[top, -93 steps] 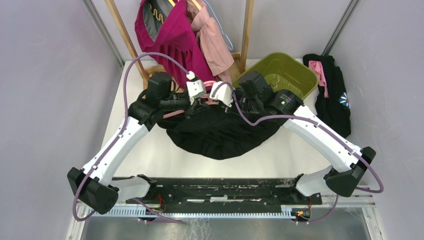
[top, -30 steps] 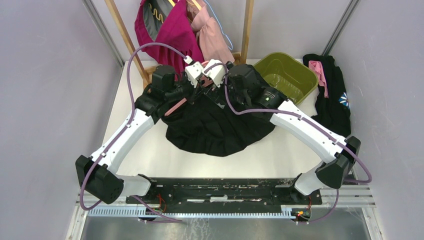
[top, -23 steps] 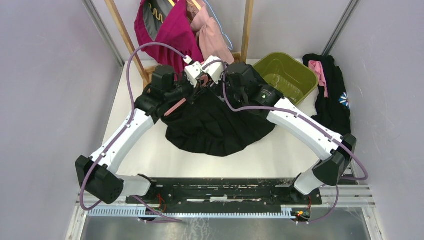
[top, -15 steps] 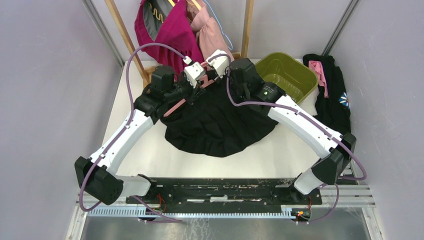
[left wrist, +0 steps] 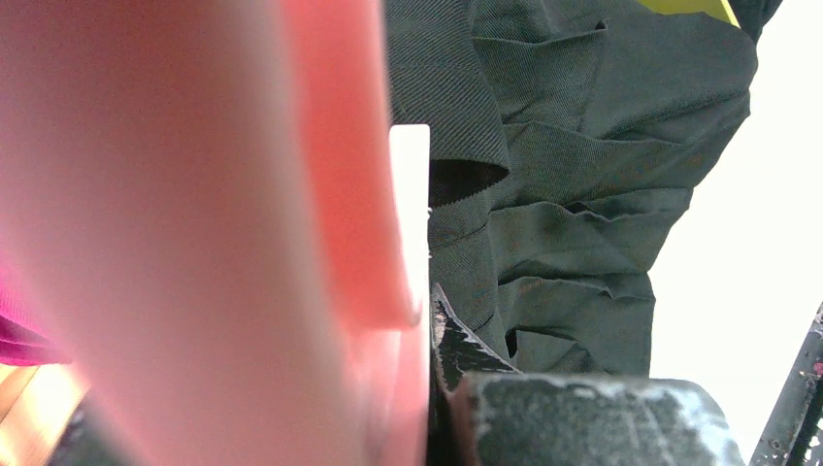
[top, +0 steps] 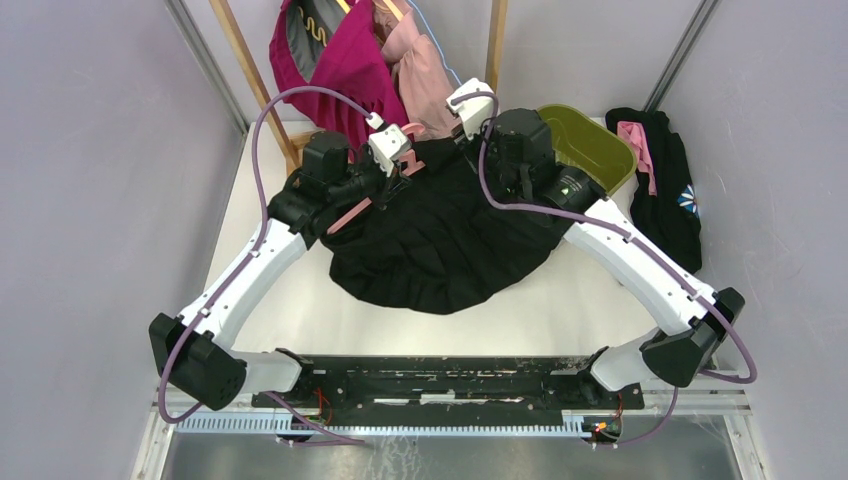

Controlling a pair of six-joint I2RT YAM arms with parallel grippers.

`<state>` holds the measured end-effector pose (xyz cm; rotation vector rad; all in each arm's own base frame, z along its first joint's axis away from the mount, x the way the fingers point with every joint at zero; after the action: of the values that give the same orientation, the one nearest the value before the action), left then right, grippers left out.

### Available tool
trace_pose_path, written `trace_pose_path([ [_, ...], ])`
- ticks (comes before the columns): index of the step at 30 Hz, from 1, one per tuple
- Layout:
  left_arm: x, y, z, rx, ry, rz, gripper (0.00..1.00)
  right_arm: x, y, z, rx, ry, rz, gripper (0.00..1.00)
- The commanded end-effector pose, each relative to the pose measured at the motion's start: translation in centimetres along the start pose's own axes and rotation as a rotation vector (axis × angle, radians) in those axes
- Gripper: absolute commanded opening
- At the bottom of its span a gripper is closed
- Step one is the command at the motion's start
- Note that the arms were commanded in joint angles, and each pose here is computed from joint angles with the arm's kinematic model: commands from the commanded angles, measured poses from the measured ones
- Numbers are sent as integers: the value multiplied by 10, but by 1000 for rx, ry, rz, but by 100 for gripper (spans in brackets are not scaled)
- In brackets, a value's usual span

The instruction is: Remove the skirt from the hanger

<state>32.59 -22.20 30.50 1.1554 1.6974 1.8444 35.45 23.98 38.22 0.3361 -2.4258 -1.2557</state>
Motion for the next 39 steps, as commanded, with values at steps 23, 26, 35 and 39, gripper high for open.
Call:
trace_pose_path([
  [23,9,39,-4,-57,-10,-110,3,-12,21,57,-73,276,-170,75],
  [26,10,39,-4,-58,-7,-109,3,-10,29,57,-74,274,-191,75],
  [35,13,39,-6,-60,-9,-110,3,-18,42,41,-70,177,-219,73],
  [39,16,40,-7,-64,-8,-115,3,-34,36,39,-64,130,-177,58],
])
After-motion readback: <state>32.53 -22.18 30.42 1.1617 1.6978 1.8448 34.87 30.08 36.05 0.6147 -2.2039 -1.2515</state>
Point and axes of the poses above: each gripper's point midway between its finger pads, its own x axis back along the fingers, its own z axis along the line the jaws close on, y = z × x, the point moved 2 cm from there along x, back along the fingers, and after that the axes turned 12 degrees about x, right-handed, at the moved point
